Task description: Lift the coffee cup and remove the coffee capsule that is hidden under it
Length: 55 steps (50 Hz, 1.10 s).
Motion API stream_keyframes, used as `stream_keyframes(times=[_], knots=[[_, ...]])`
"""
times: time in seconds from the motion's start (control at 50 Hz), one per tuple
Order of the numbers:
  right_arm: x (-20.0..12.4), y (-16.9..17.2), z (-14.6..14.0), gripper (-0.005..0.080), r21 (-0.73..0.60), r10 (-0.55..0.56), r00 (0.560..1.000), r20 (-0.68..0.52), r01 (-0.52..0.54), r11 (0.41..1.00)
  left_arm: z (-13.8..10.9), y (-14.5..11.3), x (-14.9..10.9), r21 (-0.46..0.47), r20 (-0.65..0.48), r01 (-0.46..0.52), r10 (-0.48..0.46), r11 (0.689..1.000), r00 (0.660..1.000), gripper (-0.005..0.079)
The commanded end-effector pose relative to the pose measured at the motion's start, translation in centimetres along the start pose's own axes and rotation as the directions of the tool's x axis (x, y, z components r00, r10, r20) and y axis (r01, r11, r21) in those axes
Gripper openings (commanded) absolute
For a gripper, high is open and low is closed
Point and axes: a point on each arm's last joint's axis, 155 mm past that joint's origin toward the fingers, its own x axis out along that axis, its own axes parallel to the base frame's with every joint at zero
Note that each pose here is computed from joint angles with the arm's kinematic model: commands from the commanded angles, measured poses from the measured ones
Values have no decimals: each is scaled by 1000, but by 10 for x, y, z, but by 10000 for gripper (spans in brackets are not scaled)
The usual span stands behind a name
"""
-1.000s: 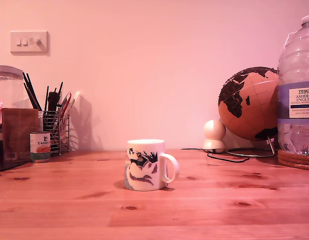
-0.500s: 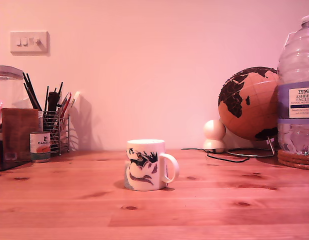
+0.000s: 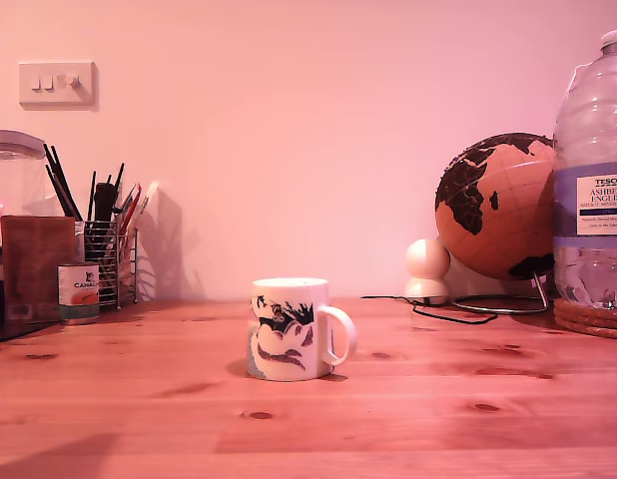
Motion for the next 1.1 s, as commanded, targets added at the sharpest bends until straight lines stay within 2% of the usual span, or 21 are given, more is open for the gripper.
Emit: stream_keyframes(times=[0.0,0.14,0.26,0.4,0.54,0.74,0.9,0.98,1.08], knots=[[0,4,0,-11,71,19,1000,1,-19,997,-6,-3,1,-53,6,24,-23,998,1000,-21],[-1,23,6,-11,217,116,993,17,-117,969,7,-16,0,-179,54,97,-89,979,995,-21],[-7,45,18,-11,198,211,977,25,-212,957,16,-40,-4,-196,69,216,-207,956,976,-21],[-13,54,35,-11,175,214,977,17,-214,961,17,-65,-10,-199,35,324,-324,925,945,-21],[-20,63,49,-11,106,209,977,-39,-204,973,9,-77,-12,-239,-24,362,-378,901,925,-21],[-18,71,55,-10,41,186,962,-200,-182,982,-2,-89,-9,-289,-109,387,-432,875,895,-21],[-4,80,54,-2,28,189,910,-369,-192,981,-7,-100,-3,-284,-183,416,-475,864,861,-21],[5,89,49,1,39,203,861,-466,-210,977,-11,-107,0,-300,-242,421,-495,856,834,-21],[17,105,43,2,47,230,792,-565,-248,968,-15,-114,6,-244,-318,456,-514,856,797,-21]])
